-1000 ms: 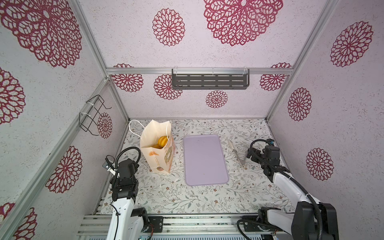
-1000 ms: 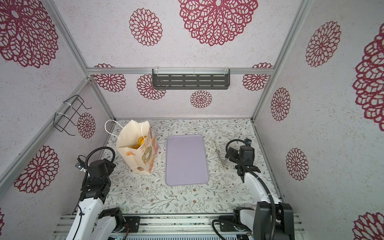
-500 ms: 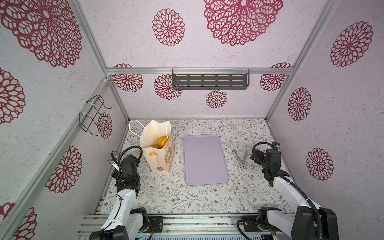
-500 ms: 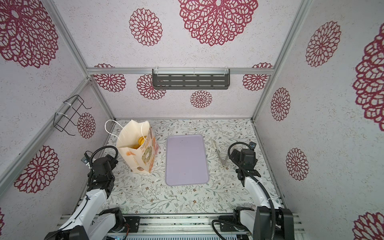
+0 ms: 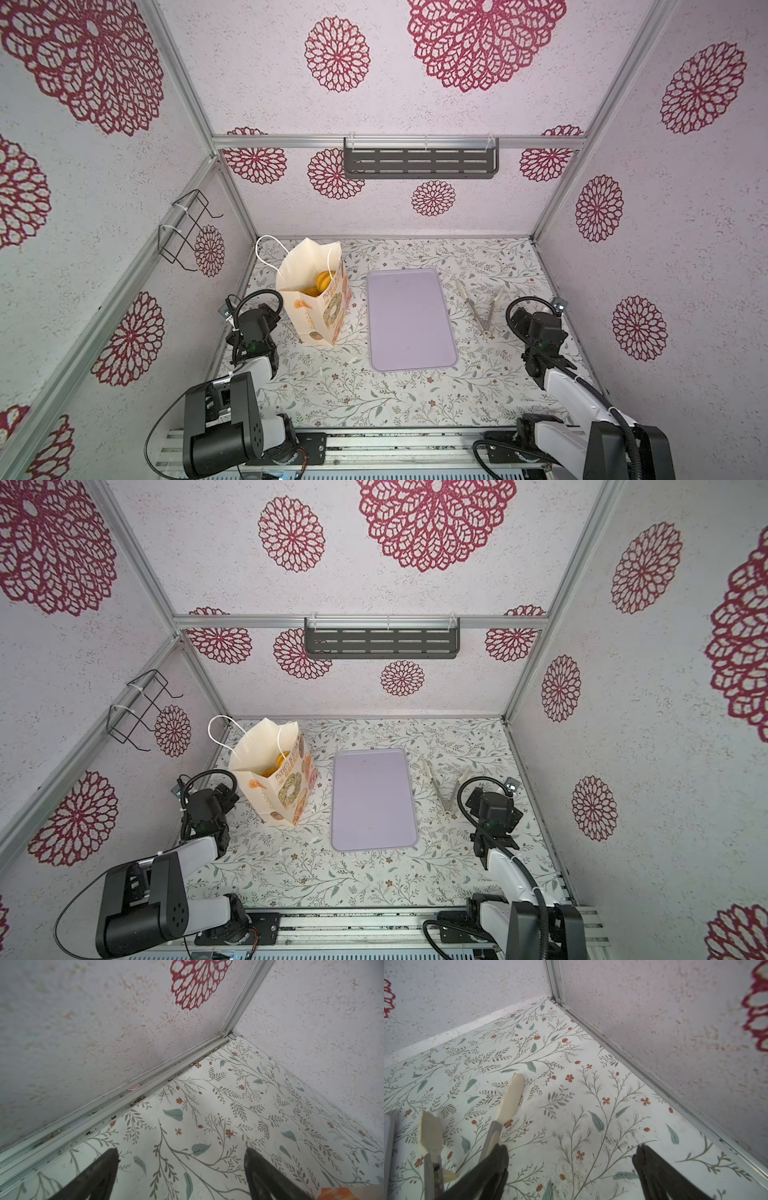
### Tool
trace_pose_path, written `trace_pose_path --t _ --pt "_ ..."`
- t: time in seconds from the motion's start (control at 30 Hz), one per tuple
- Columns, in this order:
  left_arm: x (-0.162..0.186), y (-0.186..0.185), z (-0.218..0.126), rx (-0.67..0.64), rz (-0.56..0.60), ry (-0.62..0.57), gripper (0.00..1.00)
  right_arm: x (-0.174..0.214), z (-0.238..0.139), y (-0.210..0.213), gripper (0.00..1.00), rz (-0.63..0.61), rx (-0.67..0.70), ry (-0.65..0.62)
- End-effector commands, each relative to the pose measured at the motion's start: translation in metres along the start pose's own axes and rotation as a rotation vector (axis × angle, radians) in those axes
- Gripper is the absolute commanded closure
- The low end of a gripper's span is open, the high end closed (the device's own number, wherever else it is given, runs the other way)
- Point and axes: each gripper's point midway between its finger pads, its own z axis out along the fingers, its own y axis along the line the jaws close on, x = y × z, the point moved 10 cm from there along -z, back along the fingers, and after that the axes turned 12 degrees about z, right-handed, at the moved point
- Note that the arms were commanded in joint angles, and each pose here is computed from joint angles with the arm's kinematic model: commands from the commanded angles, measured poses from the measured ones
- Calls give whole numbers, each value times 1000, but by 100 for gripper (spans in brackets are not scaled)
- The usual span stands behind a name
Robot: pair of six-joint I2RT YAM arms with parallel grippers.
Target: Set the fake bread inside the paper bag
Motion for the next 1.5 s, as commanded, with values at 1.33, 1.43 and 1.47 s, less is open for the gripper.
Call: trace_pose_path --t 1.33,1.43,1.47 --pt "1 -55 9 145 288 -210 3 11 19 -11 1 51 -11 -325" --pt "1 -56 8 149 289 -214 3 10 22 -7 1 26 -31 -307" --pt "1 -55 8 148 288 -219 3 10 23 -5 1 16 -44 -301"
